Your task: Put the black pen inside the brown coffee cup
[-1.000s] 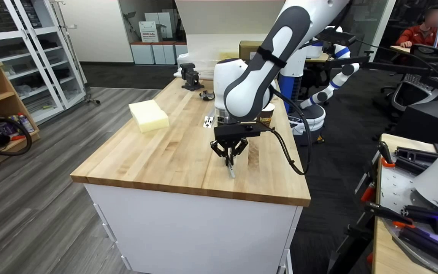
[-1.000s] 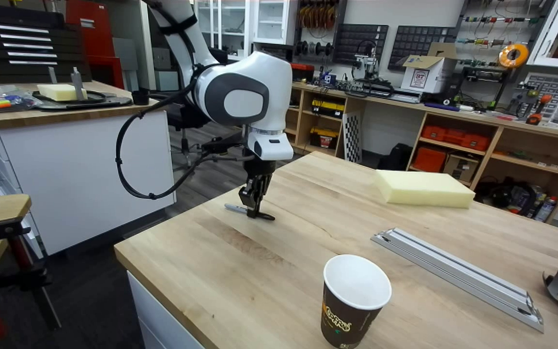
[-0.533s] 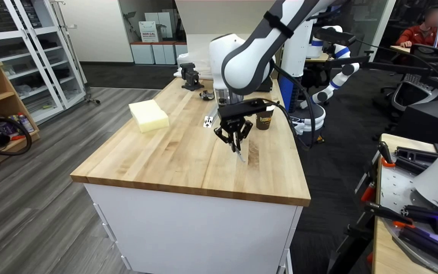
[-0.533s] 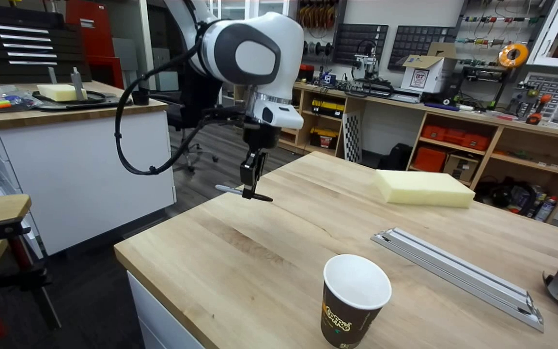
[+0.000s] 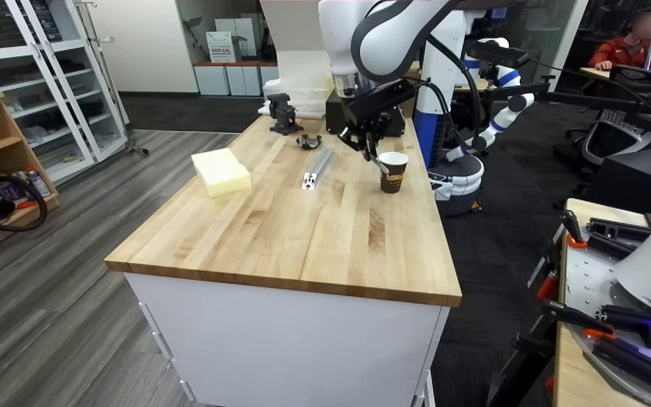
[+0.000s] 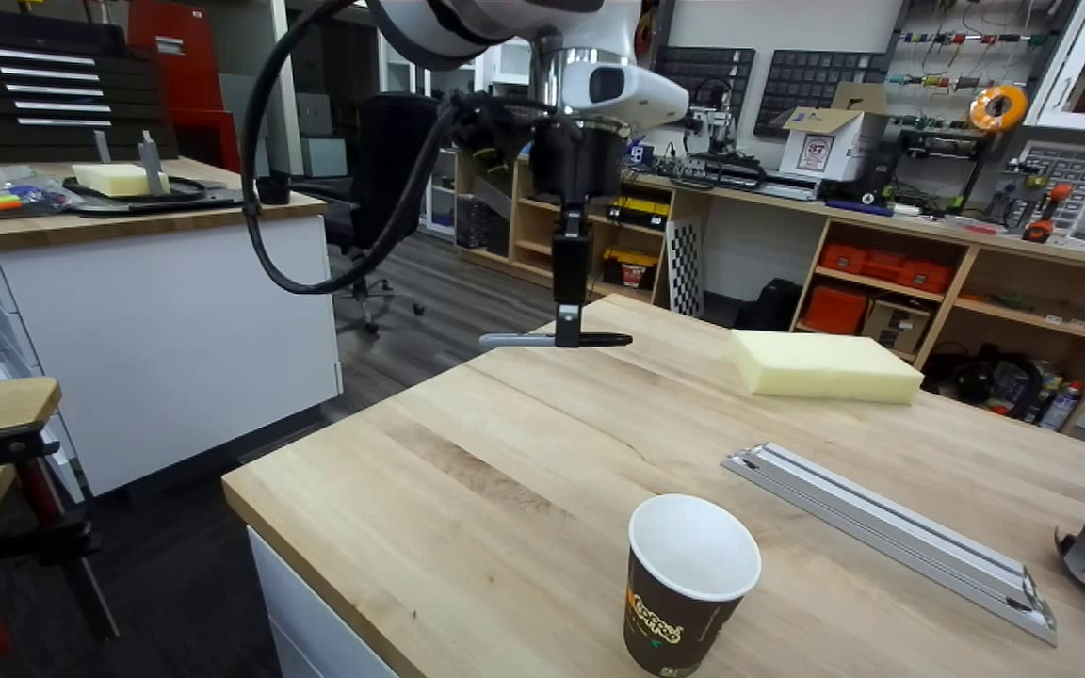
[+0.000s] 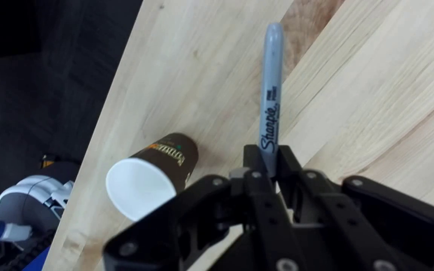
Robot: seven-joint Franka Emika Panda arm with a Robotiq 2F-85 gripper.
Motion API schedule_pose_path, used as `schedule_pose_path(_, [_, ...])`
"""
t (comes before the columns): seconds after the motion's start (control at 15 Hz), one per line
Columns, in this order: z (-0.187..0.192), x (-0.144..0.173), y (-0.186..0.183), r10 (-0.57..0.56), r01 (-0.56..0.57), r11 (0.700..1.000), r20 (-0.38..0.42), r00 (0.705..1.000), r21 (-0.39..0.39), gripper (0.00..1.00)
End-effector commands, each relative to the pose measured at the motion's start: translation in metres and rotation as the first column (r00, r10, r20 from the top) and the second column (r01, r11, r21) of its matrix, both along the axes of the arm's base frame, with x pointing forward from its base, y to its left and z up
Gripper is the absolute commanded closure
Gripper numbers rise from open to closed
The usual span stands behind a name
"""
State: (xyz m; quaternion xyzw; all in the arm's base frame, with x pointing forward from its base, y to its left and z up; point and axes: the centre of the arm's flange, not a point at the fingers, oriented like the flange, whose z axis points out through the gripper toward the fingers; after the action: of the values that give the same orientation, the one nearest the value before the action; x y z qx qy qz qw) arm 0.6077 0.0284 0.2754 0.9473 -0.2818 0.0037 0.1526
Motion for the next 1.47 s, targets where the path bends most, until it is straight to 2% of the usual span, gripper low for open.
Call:
schedule_pose_path(0.0, [0.025,0.007,-0.027,0.056,-0.054,0.997,0.019,0.998,-0.059,0.97])
schedule_pose_path(0.33, [0.036,0.011,-0.075,0.079,-0.073,0.99,0.051,0.996,-0.12,0.97])
schedule_pose_path(0.67, [0.038,0.017,-0.117,0.063,-0.052,0.993,0.1,0.993,-0.109,0.97])
schedule_pose_path(1.0, [0.035,0.023,-0.111,0.053,-0.035,0.994,0.173,0.983,-0.106,0.97])
schedule_pose_path(1.4, [0.016,0.011,-0.104,0.043,-0.021,0.993,0.195,0.98,-0.112,0.97])
